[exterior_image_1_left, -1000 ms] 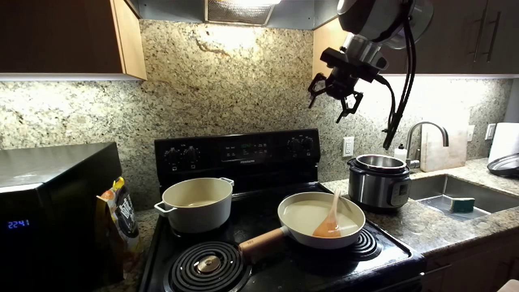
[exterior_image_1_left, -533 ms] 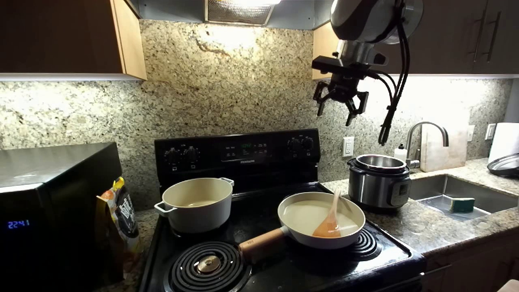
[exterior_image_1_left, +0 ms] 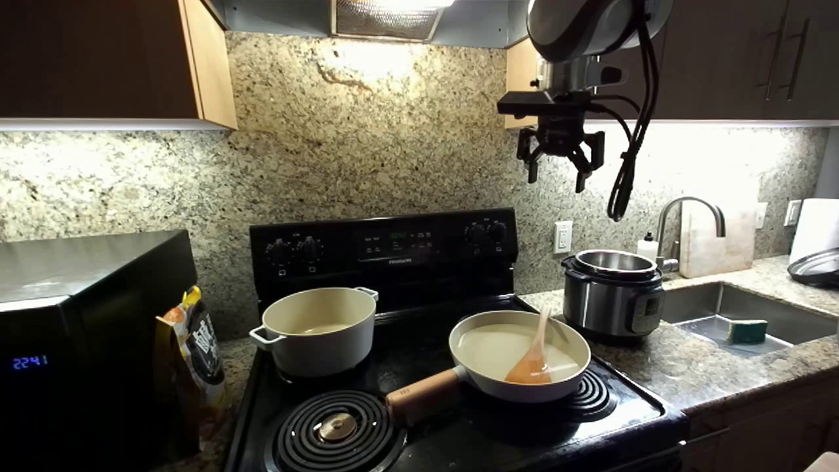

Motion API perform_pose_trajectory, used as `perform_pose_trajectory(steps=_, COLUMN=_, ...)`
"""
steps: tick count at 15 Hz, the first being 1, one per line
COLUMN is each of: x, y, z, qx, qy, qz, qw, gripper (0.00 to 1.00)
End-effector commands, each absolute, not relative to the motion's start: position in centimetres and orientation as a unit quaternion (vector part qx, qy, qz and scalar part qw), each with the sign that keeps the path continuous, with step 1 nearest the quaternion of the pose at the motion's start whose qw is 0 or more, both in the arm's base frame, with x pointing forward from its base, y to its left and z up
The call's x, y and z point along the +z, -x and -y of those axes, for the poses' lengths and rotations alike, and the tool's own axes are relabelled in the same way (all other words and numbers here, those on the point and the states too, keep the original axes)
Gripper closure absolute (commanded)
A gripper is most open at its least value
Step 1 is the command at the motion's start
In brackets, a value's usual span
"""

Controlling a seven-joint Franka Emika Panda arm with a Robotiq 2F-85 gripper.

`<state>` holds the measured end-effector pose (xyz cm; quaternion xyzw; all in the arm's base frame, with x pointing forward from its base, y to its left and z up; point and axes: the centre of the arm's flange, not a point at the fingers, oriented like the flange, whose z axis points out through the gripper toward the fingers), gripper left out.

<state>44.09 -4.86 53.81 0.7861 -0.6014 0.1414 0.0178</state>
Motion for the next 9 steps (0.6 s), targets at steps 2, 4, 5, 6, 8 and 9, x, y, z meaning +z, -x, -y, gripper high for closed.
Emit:
perform_pose_trajectory(steps=2, x=54.9, y=-44.3, z=3.9, qx=0.168, qy=-0.821, qz=0.545, qw=0.027, gripper=0.0)
perform_pose_trajectory(steps=4, x=55.1, y=-44.4, z=3.5, qx=0.176, qy=-0.835, qz=0.521, qw=0.02, gripper=0.0)
perform_pose_trajectory(steps=5, x=55.2, y=-44.4, z=3.4, qx=0.179, qy=-0.84, qz=0.512, qw=0.015, gripper=0.0)
perform_pose_trajectory(steps=6, x=55.3, y=-44.5, z=3.2, qx=0.181, qy=-0.842, qz=0.508, qw=0.008, gripper=0.0)
perform_pose_trajectory(steps=8, x=55.5, y=-44.7, z=3.0, qx=0.182, qy=-0.843, qz=0.506, qw=-0.008, gripper=0.0)
perform_pose_trajectory(steps=9, x=55.6, y=-44.7, z=2.8, qx=0.181, qy=-0.842, qz=0.508, qw=-0.016, gripper=0.0)
